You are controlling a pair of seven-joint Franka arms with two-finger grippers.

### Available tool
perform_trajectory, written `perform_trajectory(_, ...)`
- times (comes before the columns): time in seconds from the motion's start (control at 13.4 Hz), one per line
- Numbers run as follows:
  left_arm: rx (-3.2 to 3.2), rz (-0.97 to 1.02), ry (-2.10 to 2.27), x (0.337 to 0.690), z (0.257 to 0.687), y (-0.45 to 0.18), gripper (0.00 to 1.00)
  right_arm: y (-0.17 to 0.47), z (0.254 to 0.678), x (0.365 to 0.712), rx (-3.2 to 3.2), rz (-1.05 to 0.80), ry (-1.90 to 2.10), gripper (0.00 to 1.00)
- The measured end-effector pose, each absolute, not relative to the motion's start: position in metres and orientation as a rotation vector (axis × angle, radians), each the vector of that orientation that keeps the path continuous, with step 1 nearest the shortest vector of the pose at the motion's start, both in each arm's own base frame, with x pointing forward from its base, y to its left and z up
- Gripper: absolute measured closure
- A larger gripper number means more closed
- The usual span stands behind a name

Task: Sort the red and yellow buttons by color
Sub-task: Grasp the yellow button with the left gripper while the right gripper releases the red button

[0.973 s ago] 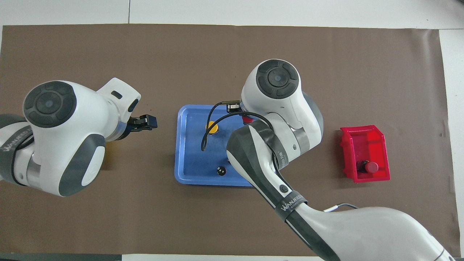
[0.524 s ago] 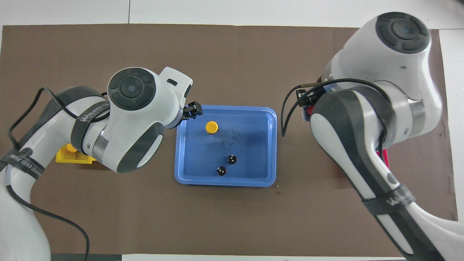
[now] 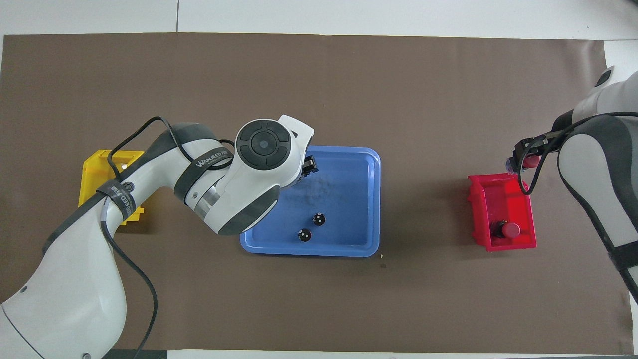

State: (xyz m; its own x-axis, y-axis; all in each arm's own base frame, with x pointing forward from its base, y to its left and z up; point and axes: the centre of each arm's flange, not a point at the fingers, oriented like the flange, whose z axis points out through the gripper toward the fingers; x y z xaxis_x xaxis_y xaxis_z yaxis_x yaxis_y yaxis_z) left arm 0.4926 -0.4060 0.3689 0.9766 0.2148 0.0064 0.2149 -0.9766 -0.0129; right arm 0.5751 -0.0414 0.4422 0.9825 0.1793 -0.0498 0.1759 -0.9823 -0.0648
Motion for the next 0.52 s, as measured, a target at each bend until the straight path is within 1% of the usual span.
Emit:
perform_trajectory(0.22, -3.118, -0.008, -0.341, 0.493, 0.369, -0.409, 0.00, -0.031, 0.429, 0.561, -3.066, 0.086, -0.277, 0.59)
perform_trajectory(0.3, -3.124, -0.015, -0.343, 0.494, 0.370, -0.409, 0.03, -0.028, 0.427, 0.556, -3.066, 0.092, -0.271, 0.59)
perform_trajectory(0.37, -3.130, -0.021, -0.344, 0.495, 0.371, -0.410, 0.04, -0.027, 0.424, 0.552, -3.067, 0.094, -0.265, 0.59)
perform_trajectory(0.45, -3.134, -0.026, -0.345, 0.495, 0.372, -0.410, 0.09, -0.028, 0.418, 0.546, -3.069, 0.088, -0.258, 0.59)
perform_trajectory(0.52, -3.136, -0.026, -0.345, 0.495, 0.371, -0.410, 0.09, -0.029, 0.410, 0.541, -3.070, 0.089, -0.253, 0.59)
